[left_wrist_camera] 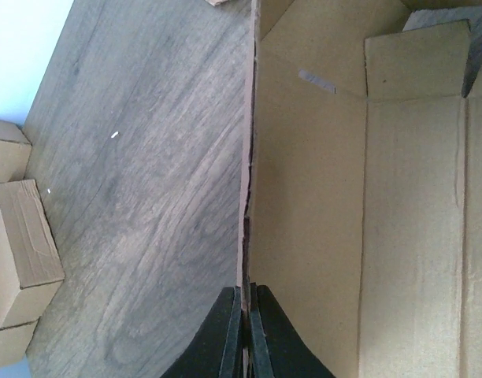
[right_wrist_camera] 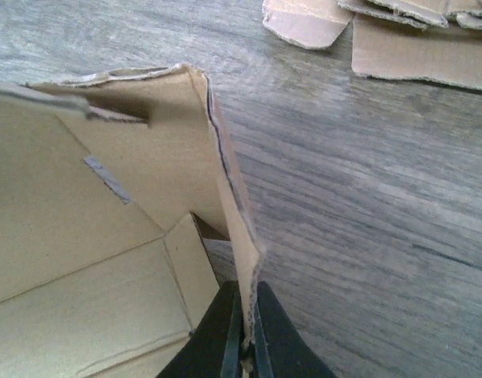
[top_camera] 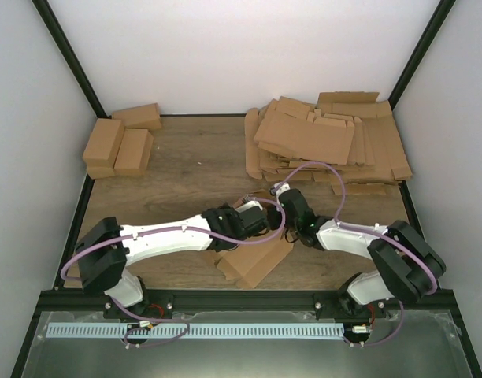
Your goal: Fold the paper box
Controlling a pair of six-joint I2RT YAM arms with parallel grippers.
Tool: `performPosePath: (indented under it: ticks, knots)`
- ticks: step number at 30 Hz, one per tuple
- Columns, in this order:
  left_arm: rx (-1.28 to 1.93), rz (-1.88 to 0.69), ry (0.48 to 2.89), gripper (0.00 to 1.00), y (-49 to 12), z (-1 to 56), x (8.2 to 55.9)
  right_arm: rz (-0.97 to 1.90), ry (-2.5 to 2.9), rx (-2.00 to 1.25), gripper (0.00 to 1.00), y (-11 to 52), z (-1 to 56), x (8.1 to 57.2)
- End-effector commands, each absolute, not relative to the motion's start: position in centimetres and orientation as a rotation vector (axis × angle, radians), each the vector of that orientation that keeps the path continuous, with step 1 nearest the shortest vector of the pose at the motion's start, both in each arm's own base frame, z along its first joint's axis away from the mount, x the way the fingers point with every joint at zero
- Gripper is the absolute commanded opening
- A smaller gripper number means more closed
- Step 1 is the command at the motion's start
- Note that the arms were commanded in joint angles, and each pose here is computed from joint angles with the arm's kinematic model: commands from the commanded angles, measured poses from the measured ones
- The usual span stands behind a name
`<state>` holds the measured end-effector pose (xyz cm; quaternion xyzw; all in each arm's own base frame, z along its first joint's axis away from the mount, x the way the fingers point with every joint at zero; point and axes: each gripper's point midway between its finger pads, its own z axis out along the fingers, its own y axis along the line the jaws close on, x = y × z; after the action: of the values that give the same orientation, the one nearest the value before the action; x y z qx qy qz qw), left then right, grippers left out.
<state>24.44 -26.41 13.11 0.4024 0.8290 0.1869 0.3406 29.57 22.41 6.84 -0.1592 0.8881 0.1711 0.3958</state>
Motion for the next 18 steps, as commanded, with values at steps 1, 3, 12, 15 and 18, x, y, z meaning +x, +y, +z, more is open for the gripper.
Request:
performPosePath:
  ticks: [1,3,12,15,18]
  knots:
    - [1.065,0.472,2.148,0.04,-27.4,11.8,24.0,0.486,2.244,-0.402,0.01,22.7,7.6,28.8]
    - [1.083,0.478,2.15,0.04,-27.5,11.1,23.7,0.523,2.255,-0.414,0.01,22.9,7.5,28.2]
    - [1.103,0.517,2.157,0.04,-27.7,9.2,23.1,0.668,2.291,-0.437,0.03,24.4,8.3,26.8]
    - [1.102,0.518,2.158,0.04,-27.7,9.1,23.0,0.708,2.297,-0.451,0.05,24.8,8.4,26.4]
    - [1.1,0.518,2.15,0.04,-27.7,9.2,22.9,0.726,2.315,-0.458,0.06,25.0,7.8,26.0]
